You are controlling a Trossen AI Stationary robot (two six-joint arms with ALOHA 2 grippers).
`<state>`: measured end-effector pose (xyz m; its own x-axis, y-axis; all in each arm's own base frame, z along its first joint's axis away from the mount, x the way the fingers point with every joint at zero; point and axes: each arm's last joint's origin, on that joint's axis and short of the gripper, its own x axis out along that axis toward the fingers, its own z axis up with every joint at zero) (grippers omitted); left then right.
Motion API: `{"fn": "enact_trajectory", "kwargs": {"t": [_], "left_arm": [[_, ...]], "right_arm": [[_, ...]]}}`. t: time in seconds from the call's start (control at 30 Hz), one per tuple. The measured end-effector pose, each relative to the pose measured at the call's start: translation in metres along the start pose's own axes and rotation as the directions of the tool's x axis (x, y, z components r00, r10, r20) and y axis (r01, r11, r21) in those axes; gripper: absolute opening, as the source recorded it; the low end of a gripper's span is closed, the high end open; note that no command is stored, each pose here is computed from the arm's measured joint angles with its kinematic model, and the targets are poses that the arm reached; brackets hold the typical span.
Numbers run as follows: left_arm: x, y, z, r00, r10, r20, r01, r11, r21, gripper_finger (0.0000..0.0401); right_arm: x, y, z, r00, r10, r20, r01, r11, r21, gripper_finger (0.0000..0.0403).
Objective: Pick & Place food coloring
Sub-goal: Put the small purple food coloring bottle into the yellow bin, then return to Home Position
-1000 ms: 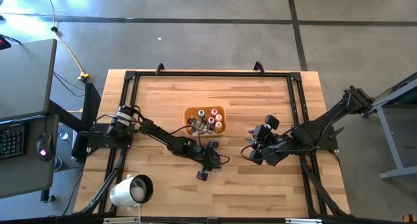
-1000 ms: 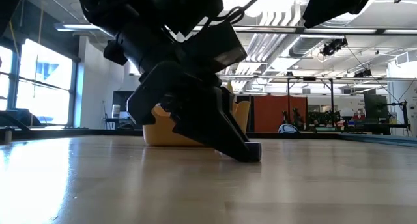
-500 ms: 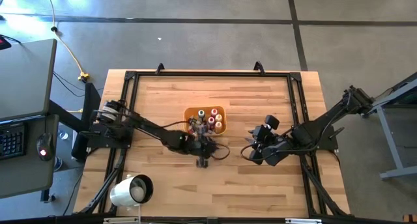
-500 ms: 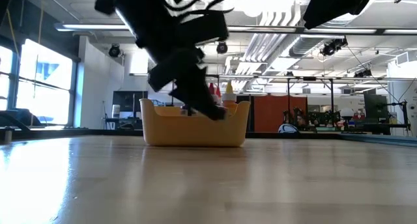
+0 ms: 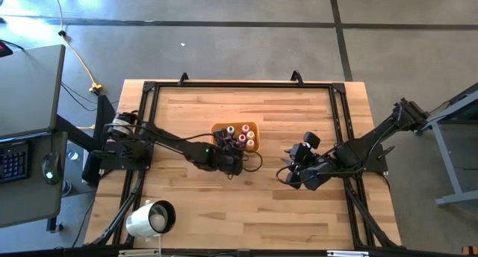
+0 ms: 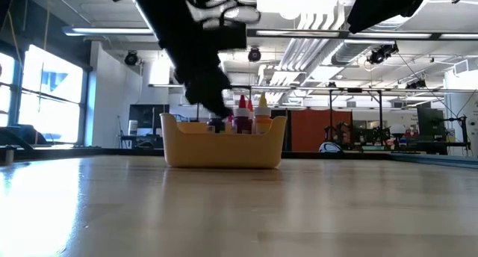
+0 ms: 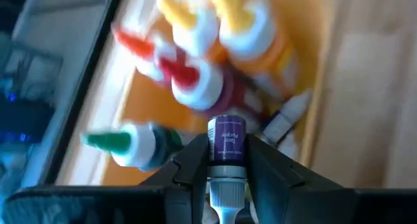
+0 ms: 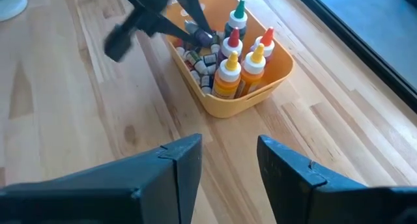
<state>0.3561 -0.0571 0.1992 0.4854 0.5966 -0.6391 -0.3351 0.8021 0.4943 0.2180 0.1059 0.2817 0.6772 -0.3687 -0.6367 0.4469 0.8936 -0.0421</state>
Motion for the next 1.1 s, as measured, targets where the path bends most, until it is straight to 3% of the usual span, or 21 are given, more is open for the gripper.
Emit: {"fn": "enact_trajectory", "kwargs": {"t": [0.23, 0.77, 1.1], "left_arm": [[0.021, 0.012, -0.008, 0.994, -0.018, -0.112, 0.015, 0.999, -0.028, 0.0091], [0.026, 0.015, -0.009, 0.974, -0.157, -0.162, 0.149, 0.987, -0.061, 0.0094], [0.026, 0.015, -0.009, 0.975, -0.148, -0.163, 0.142, 0.989, -0.048, 0.0187]], "right_arm": [[0.0, 0.0, 0.0, 1.0, 0.0, 0.0, 0.0, 1.0, 0.0, 0.0142], [0.0, 0.0, 0.0, 1.0, 0.006, -0.006, -0.006, 0.997, -0.082, 0.0142], [-0.001, 0.005, -0.003, 0.981, 0.146, -0.129, -0.159, 0.983, -0.095, 0.0142]]}}
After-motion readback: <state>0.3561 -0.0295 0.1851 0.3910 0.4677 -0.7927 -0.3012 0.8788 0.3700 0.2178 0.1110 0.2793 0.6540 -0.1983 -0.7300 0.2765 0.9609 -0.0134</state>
